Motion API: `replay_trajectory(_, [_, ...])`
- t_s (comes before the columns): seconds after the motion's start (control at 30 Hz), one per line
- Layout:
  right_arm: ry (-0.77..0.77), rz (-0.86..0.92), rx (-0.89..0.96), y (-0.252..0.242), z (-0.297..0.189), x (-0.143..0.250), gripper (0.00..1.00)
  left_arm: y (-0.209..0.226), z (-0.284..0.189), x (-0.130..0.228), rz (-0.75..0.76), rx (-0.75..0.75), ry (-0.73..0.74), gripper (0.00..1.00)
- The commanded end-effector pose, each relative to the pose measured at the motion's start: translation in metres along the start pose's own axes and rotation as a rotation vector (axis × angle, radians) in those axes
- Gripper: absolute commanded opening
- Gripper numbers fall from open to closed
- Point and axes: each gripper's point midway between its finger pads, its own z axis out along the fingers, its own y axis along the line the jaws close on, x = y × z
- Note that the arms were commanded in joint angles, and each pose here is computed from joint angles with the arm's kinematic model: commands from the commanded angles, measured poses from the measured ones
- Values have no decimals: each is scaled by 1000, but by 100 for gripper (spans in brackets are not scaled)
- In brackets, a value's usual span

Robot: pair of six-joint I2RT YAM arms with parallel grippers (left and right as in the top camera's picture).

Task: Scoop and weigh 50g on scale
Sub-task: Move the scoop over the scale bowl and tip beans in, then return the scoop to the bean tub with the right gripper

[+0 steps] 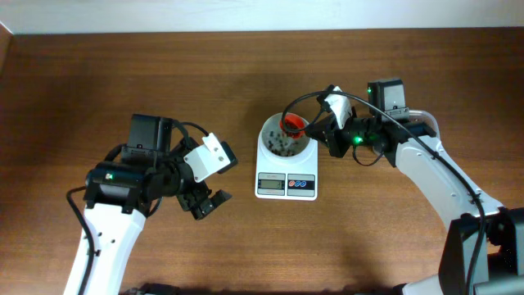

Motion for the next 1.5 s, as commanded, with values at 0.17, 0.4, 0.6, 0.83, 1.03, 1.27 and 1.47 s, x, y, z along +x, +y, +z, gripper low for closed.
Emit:
replay_trajectory(0.17, [-21,-55,-9,5,4,-9,4,0,0,0,-8,-2,1,99])
replay_trajectory(0.4, [-17,-92,116,-11,-4,-17,4,0,0,0,-8,-2,1,99])
replay_trajectory(0.6, [-65,-114,40,11,-13,-30,4,0,0,0,-8,-2,1,99])
replay_trajectory(0.83, [59,-78,164,-3,-7,-6,4,0,0,0,-8,-2,1,99])
replay_trajectory(1.03, [110,-257,266,10,2,-19,4,0,0,0,-8,-2,1,99])
replay_trajectory(1.27, [146,-363,362,13,-1,-26,4,0,0,0,-8,-2,1,99])
replay_trajectory(1.47, [8,-309,480,26,-82,-58,4,0,0,0,-8,-2,1,99])
